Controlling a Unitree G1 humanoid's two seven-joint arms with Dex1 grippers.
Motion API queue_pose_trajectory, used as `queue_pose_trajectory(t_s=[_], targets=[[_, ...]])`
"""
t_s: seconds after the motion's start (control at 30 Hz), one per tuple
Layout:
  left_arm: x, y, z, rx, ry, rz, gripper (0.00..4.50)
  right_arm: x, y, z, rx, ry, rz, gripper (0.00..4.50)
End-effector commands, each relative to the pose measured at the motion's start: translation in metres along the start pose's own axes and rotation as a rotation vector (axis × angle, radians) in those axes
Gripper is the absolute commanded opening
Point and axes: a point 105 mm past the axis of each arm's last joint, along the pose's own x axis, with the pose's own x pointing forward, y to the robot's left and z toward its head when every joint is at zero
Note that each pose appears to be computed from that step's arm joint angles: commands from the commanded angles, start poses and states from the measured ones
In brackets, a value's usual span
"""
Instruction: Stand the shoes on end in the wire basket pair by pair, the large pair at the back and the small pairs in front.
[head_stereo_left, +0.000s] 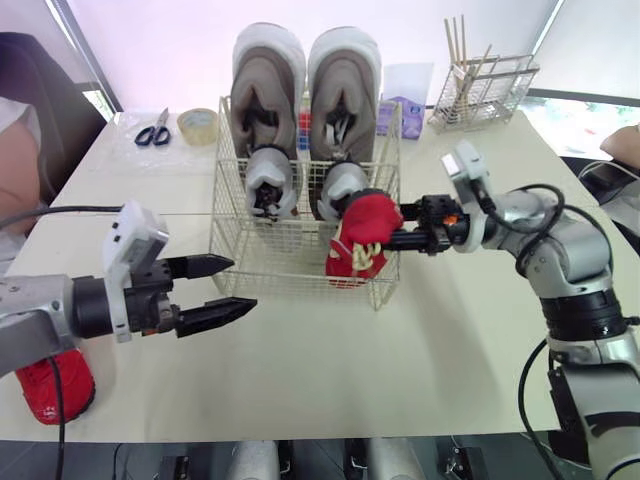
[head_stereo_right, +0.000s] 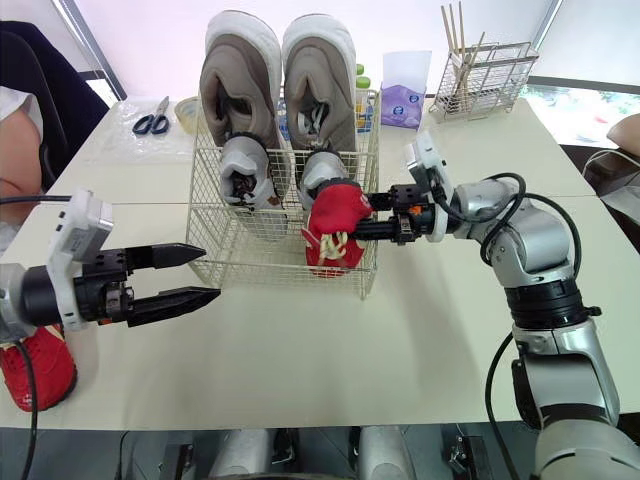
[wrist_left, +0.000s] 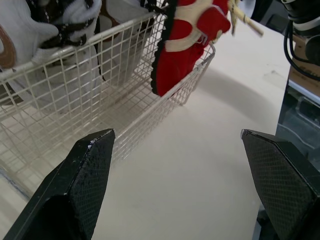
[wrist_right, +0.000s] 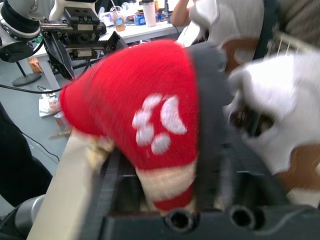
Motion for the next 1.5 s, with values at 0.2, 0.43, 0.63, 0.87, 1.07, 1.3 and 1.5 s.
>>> queue_pose_trajectory(t_s=[0.2, 0.43, 0.63, 0.87, 1.07, 1.3, 1.5], targets=[[-0.005, 0.007, 0.002, 0.014, -0.01, 0.028, 4.17, -0.015, -0.001, 0.014, -0.061, 0.007, -0.087, 4.44], [-0.01, 0.015, 0.006, 0.006, -0.039, 0.055, 4.17, -0.046, -0.002, 0.042, -0.128, -0.003, -0.225, 4.44], [-0.012, 0.018, 0.006, -0.043, -0.057, 0.037, 4.34, -0.056, 0.006, 0.06, -0.132, -0.046, -0.22, 4.48], [-0.017, 0.027, 0.01, -0.027, -0.067, 0.098, 4.34, -0.064, 0.005, 0.066, -0.149, -0.037, -0.232, 4.48], [-0.043, 0.055, 0.041, -0.018, -0.186, 0.294, 4.34, -0.068, 0.009, 0.129, -0.291, -0.243, -0.198, 4.48], [-0.153, 0.139, 0.056, -0.091, -0.333, 0.874, 4.34, 0.016, 0.047, 0.131, -0.32, -0.255, 0.18, 4.48], [-0.217, 0.13, 0.008, -0.23, -0.305, 1.033, 4.34, 0.06, 0.074, 0.086, -0.326, -0.154, 0.393, 4.48]])
